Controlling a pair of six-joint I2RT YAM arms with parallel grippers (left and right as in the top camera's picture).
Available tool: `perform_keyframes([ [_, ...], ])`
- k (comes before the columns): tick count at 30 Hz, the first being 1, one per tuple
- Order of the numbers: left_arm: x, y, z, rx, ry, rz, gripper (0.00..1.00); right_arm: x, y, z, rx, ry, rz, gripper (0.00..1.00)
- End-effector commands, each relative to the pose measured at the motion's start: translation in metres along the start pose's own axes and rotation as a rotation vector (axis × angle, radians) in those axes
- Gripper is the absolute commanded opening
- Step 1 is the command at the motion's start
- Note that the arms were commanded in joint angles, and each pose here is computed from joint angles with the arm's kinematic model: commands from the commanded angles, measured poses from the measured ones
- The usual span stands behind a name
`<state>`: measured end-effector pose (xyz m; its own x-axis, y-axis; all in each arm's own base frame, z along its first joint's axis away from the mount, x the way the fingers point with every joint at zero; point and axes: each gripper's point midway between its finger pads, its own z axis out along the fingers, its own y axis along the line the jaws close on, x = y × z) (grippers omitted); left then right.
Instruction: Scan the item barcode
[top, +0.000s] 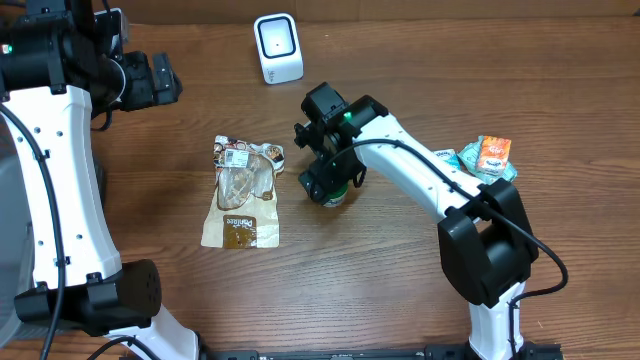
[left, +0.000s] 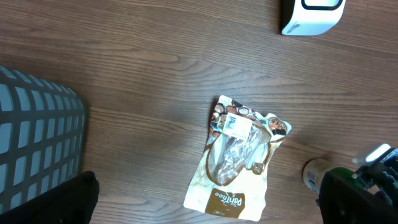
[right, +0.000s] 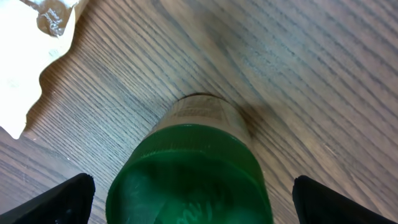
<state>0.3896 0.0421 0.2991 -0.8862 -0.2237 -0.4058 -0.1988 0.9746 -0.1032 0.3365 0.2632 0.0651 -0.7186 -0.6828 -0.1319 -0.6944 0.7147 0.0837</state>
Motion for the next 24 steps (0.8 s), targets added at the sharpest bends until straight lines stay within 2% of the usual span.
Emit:
perform_keyframes([
  [1,0.0,0.0,0.003,0.003,0.007,0.011,1.0,-0.001,0.003,0.006,-0.011,0.003,-0.012,1.0],
  [15,0.0,0.0,0.003,0.003,0.007,0.011,0.99,0.003,0.0,0.018,0.0,0.006,-0.011,0.99],
  [24,0.0,0.0,0.003,0.003,0.007,0.011,1.0,0.003,-0.007,0.018,0.018,0.002,-0.003,0.79],
])
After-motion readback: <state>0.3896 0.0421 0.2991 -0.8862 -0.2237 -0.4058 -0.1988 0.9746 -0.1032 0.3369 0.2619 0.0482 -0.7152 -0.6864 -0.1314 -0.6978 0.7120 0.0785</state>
